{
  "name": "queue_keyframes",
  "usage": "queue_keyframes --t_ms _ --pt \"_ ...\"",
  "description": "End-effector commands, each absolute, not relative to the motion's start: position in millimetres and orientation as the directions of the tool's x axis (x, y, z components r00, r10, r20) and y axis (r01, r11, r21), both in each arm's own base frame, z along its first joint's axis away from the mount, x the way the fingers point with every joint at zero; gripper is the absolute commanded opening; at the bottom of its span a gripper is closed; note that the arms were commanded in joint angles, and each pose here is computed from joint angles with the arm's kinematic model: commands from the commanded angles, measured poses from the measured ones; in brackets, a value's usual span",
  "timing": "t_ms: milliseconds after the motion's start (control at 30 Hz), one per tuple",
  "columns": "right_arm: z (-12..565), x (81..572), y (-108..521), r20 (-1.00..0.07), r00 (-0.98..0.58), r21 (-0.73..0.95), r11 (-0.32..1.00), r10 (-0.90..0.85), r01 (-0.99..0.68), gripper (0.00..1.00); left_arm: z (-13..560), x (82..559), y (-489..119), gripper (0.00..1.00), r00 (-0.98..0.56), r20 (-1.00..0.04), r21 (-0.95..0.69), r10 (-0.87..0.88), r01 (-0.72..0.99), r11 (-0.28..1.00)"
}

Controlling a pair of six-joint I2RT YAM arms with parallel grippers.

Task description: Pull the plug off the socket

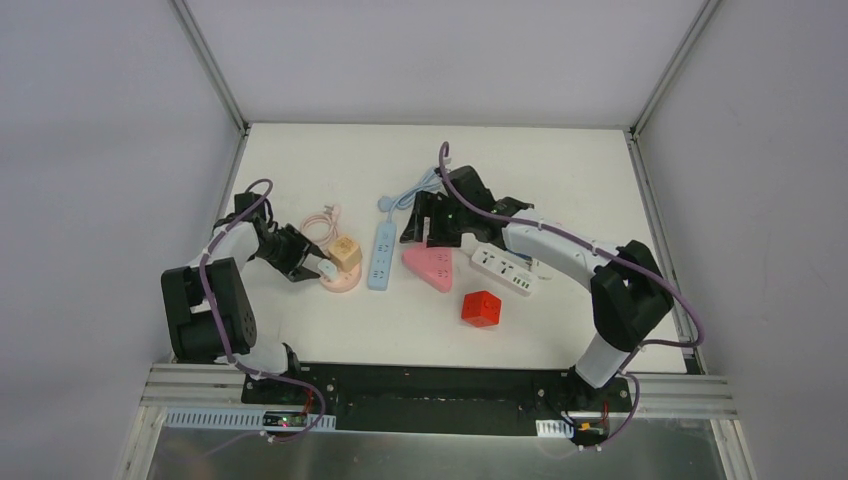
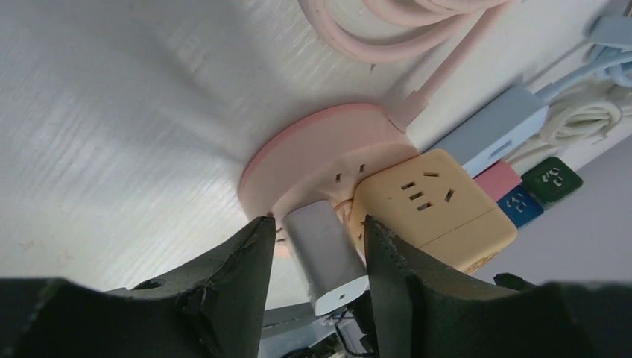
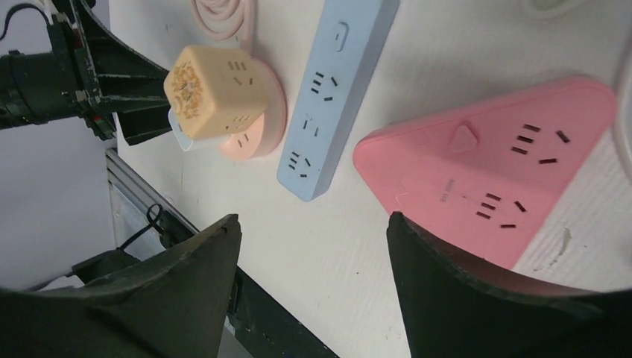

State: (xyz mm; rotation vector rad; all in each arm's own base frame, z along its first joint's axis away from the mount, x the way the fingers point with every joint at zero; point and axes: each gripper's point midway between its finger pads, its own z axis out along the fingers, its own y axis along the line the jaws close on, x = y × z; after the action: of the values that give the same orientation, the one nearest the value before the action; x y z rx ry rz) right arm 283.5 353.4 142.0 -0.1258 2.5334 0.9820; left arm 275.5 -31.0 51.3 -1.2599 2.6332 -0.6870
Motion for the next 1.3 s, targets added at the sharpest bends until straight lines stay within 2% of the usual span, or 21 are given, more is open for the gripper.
queue_keyframes --t_ms 0,167,233,333,400,467,833,1067,1200,1267 --pt "159 281 375 -0.552 -0.833 0.537 0.752 -0.030 -0.383 0.75 47 256 -32 0.53 -0.650 0.040 -0.426 -0.759 -0.698 0.575" --pt "163 282 407 -0.647 -0.758 0.463 0.746 -0.085 -0.479 0.76 61 247 -27 0.68 -0.657 -0.063 -0.432 -0.752 -0.661 0.613" --pt "165 282 425 -0.668 -0.734 0.439 0.731 -0.123 -0.523 0.79 63 244 -25 0.70 -0.658 -0.094 -0.430 -0.747 -0.650 0.627" --pt "160 281 454 -0.695 -0.688 0.378 0.708 -0.208 -0.597 0.87 61 241 -27 0.71 -0.670 -0.088 -0.431 -0.737 -0.642 0.634" --pt "156 284 467 -0.706 -0.665 0.338 0.710 -0.243 -0.618 0.99 58 240 -28 0.68 -0.676 -0.074 -0.425 -0.733 -0.644 0.636" --pt "152 287 478 -0.701 -0.659 0.315 0.710 -0.273 -0.630 1.00 55 239 -28 0.63 -0.677 -0.068 -0.420 -0.733 -0.647 0.636" --pt "118 276 500 -0.673 -0.619 0.286 0.629 -0.405 -0.723 0.95 46 241 -32 0.46 -0.677 -0.012 -0.419 -0.736 -0.665 0.618" --pt "101 276 510 -0.662 -0.603 0.286 0.595 -0.444 -0.751 0.91 37 235 -35 0.39 -0.680 0.029 -0.402 -0.733 -0.680 0.614" --pt "95 276 519 -0.665 -0.600 0.299 0.578 -0.444 -0.760 0.83 33 229 -34 0.37 -0.685 0.041 -0.379 -0.728 -0.685 0.623" --pt "93 277 523 -0.672 -0.596 0.296 0.577 -0.440 -0.761 0.75 31 227 -34 0.36 -0.686 0.047 -0.370 -0.726 -0.687 0.626"
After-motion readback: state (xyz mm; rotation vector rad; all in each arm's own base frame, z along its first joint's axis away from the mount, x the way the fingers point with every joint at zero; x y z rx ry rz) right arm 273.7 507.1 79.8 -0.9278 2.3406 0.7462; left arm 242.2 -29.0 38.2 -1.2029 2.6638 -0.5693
